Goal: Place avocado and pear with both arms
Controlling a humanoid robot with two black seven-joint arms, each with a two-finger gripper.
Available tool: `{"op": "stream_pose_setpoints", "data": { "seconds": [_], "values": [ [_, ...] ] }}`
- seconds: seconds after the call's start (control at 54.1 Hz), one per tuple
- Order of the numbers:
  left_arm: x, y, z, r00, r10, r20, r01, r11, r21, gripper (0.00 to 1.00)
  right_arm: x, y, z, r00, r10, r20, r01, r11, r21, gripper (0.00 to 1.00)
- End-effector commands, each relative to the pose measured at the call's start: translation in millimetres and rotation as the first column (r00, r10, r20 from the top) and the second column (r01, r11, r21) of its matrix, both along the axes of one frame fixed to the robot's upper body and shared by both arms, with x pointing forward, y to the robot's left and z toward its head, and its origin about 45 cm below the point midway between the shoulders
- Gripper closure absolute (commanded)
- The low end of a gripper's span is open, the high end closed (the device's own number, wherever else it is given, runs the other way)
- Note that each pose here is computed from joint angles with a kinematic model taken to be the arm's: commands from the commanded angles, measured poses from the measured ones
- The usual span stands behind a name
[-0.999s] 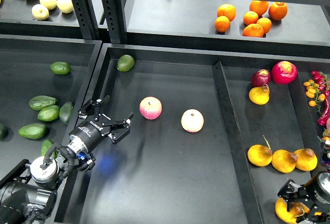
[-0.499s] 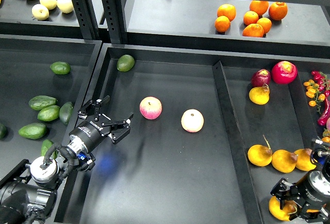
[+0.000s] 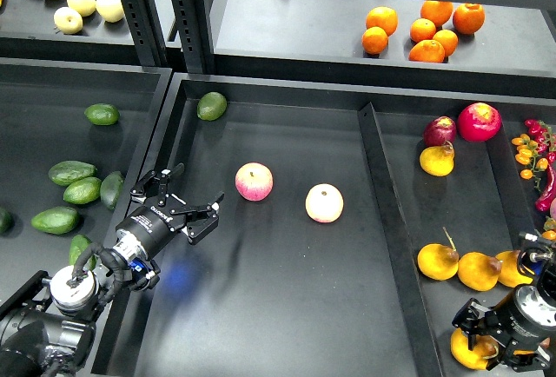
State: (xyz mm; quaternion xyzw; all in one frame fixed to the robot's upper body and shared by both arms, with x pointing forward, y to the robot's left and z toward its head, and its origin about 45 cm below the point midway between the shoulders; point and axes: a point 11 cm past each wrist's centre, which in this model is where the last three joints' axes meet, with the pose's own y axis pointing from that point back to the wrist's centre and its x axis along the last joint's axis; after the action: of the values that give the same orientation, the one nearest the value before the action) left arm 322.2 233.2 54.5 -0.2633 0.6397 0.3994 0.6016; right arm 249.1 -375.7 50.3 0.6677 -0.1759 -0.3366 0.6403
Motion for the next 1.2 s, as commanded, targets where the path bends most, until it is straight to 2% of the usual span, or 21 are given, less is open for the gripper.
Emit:
{"op": "stream_pose_setpoints", "data": {
  "seconds": [0.0,0.074,0.536,0.721,0.962,1.073,1.091,1.183],
  "values": [
    [-0.5,-0.3,-0.4,1.0,-0.001,-0.001,0.001,1.0,0.0,0.01,-0.7,-0.1,-0.4,1.0,0.0,-0.002,0.0,1.0,0.0,0.56],
    [-0.5,-0.3,-0.4,1.0,-0.001,-0.001,0.001,1.0,0.0,0.01,0.3,0.3,0.1,1.0,-0.001,0.001,0.001,1.0,0.001,0.52],
    [-1.3,-0.8,0.1,1.0,-0.002,0.001,0.002,1.0,-0.002,0.01,1.0,0.7,1.3,1.0,-0.002,0.003,0.002,1.0,0.004,0.49],
    [-1.7,-0.9,0.0,1.0,-0.003,0.001,0.003,1.0,-0.002,0.01,3.5,2.6,3.2,1.0,0.001,0.008,-0.001,1.0,0.009,0.41],
    [-1.5,-1.6,1.2,1.0,-0.004,0.005,0.004,1.0,-0.003,0.01,6.2,5.4,4.7,1.0,0.006,0.013,-0.006,1.0,0.012,0.23],
    [-1.1,-1.9,2.0,1.0,-0.005,0.008,0.005,1.0,-0.004,0.01,9.5,10.5,7.7,1.0,0.015,0.019,-0.015,1.0,0.024,0.1],
    [-1.1,-1.9,2.0,1.0,-0.005,0.008,0.005,1.0,-0.004,0.01,11.8,14.5,9.4,1.0,0.016,0.025,-0.017,0.999,0.036,0.03],
    [-1.1,-1.9,2.0,1.0,-0.005,0.008,0.005,1.0,-0.004,0.01,14.5,20.8,11.2,0.999,0.01,0.033,-0.012,0.998,0.058,0.01]
  ]
}}
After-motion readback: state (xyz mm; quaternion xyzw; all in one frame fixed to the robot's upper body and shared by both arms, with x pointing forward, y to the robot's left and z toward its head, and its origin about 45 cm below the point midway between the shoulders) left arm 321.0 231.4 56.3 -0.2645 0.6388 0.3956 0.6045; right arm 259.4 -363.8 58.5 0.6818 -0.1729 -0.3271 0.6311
